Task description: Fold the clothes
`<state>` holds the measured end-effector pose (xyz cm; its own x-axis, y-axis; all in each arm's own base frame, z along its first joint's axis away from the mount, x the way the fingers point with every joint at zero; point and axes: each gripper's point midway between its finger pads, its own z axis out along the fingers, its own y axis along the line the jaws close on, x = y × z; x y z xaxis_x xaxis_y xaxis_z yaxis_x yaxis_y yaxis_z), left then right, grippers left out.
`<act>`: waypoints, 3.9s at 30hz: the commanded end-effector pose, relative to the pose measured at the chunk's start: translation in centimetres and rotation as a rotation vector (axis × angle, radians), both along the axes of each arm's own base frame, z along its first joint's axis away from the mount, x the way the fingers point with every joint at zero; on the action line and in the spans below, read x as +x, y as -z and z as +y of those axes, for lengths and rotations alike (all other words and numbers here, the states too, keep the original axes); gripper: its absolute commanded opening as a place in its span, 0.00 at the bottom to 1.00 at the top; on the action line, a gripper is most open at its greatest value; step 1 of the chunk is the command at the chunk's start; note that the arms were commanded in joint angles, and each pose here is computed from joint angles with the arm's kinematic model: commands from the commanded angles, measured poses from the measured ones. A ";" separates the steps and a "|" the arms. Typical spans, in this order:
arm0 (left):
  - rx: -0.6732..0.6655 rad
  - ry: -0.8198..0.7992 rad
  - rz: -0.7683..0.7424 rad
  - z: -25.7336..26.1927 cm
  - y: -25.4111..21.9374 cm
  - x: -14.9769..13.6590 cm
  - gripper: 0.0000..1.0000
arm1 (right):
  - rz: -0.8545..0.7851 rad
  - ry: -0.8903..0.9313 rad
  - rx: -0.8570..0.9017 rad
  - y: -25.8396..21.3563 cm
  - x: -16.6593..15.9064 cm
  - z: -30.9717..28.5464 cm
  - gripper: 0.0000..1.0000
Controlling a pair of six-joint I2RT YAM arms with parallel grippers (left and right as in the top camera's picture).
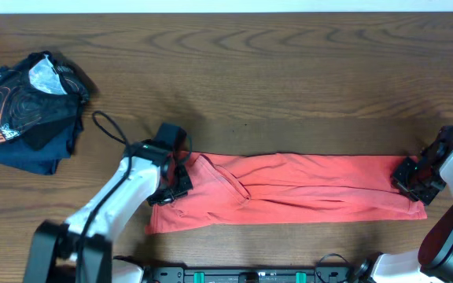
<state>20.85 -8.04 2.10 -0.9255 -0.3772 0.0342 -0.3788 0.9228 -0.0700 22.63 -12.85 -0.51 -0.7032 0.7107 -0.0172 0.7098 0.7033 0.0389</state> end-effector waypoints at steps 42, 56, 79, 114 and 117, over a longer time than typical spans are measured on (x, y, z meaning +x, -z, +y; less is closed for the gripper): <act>-0.086 0.020 -0.051 -1.0 -3.3 -0.4 0.27 | 0.135 -0.479 -0.038 -0.1 -2.1 -2.1 0.65; -0.086 0.022 -0.052 -1.0 -3.3 -0.4 0.27 | 0.139 -0.475 -0.068 0.3 -2.2 -2.6 0.62; -0.097 0.022 -0.084 -1.3 -3.4 0.4 0.27 | 0.084 -0.483 -0.143 0.9 -0.9 -5.4 0.62; -0.152 0.056 -0.148 -3.7 4.8 5.6 0.27 | -0.040 -0.424 -0.124 1.4 2.6 -3.7 0.13; -0.165 0.032 -0.217 -3.1 4.4 7.6 0.27 | -0.067 -0.390 -0.144 1.3 3.5 -3.8 0.14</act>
<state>28.83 -13.58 0.21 -0.9349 -0.3367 -0.1120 -0.2726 0.8835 -0.3809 25.93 -17.95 -0.30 -0.9226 0.3435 -0.1753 0.3618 0.9284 -0.0849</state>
